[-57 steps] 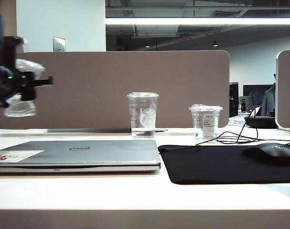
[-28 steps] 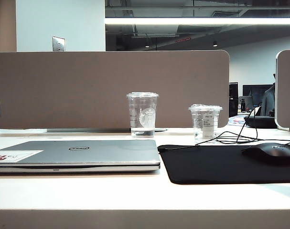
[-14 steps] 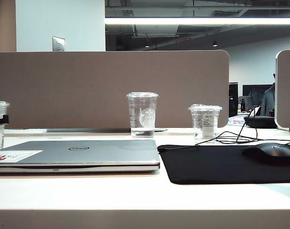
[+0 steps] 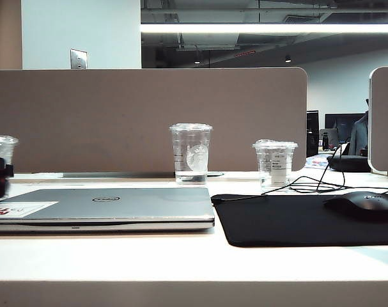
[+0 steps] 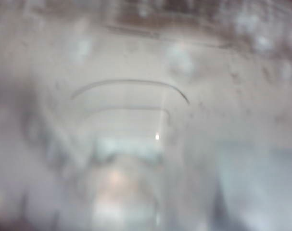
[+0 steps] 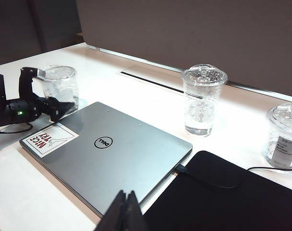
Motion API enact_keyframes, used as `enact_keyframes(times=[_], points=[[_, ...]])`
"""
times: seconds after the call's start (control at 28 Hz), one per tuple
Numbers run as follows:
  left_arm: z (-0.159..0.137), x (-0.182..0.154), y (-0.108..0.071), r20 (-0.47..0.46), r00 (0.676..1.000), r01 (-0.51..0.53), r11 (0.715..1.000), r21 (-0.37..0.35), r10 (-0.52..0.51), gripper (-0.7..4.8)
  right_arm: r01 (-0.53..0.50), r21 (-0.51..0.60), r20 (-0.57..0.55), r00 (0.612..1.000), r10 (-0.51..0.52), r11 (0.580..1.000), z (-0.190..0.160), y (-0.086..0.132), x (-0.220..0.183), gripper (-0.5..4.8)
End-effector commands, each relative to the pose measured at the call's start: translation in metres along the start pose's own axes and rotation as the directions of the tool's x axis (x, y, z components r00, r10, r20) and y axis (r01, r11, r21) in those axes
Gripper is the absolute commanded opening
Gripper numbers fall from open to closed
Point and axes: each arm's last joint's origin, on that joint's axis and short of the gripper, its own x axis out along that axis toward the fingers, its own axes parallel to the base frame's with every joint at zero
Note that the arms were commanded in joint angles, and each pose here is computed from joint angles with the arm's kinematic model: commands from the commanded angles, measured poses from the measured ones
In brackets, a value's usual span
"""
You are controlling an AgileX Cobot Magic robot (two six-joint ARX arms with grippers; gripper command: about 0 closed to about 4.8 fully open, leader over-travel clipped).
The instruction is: Pick up the coffee cup on the left and place it on the left side of the laptop.
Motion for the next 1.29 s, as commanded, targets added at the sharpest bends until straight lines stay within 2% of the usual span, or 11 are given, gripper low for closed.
enact_keyframes(times=[0.04, 0.36, 0.46, 0.5, 0.54, 0.57, 0.75, 0.89, 1.0, 1.22, 1.29], points=[[0.004, 0.000, -0.001, 0.022, 0.999, 0.040, 0.999, 0.006, -0.040, 4.35, -0.003, -0.010, 0.025, 1.000, 0.003, 1.000, 0.004, 0.000, -0.001, -0.02], [0.012, -0.018, -0.003, 0.045, 0.999, 0.025, 1.000, 0.013, -0.026, 4.35, -0.002, -0.011, 0.026, 1.000, 0.003, 1.000, 0.004, 0.000, -0.001, -0.02], [0.015, -0.034, -0.004, 0.021, 1.000, 0.009, 1.000, 0.017, -0.009, 4.34, -0.002, -0.011, 0.027, 1.000, 0.003, 1.000, 0.005, 0.000, -0.001, -0.02], [0.017, -0.041, -0.005, 0.008, 1.000, 0.008, 0.999, 0.033, -0.008, 4.15, -0.002, -0.011, 0.028, 1.000, 0.002, 1.000, 0.005, 0.000, -0.001, -0.02], [0.020, -0.046, -0.006, -0.006, 1.000, 0.009, 0.999, 0.033, -0.008, 3.24, -0.003, -0.012, 0.029, 1.000, 0.003, 1.000, 0.005, 0.000, -0.001, -0.02], [0.022, -0.050, -0.007, -0.021, 1.000, 0.007, 0.999, 0.031, -0.007, 2.68, -0.002, -0.012, 0.031, 1.000, 0.002, 1.000, 0.005, 0.000, -0.001, -0.02], [0.036, -0.066, -0.009, -0.119, 0.993, 0.002, 1.000, 0.021, 0.001, 1.22, -0.002, -0.013, 0.035, 0.999, 0.002, 1.000, 0.005, 0.000, -0.001, -0.02], [0.046, -0.081, -0.012, -0.173, 0.985, -0.002, 1.000, 0.015, 0.004, 0.69, -0.002, -0.013, 0.036, 0.999, 0.002, 1.000, 0.005, 0.000, -0.001, -0.02], [0.055, -0.093, -0.014, -0.188, 0.982, -0.003, 1.000, 0.013, 0.005, -0.11, -0.002, -0.013, 0.035, 0.999, 0.002, 1.000, 0.005, 0.000, -0.001, -0.02], [0.073, -0.113, -0.018, -0.142, 0.990, 0.019, 1.000, 0.016, -0.017, -0.06, 0.020, -0.012, 0.034, 0.999, -0.020, 1.000, 0.005, 0.000, -0.001, -0.02], [0.086, -0.128, -0.024, -0.088, 0.995, 0.047, 0.999, 0.015, -0.045, -0.06, 0.096, -0.009, 0.032, 0.995, -0.096, 0.995, 0.005, -0.003, -0.001, -0.02]])
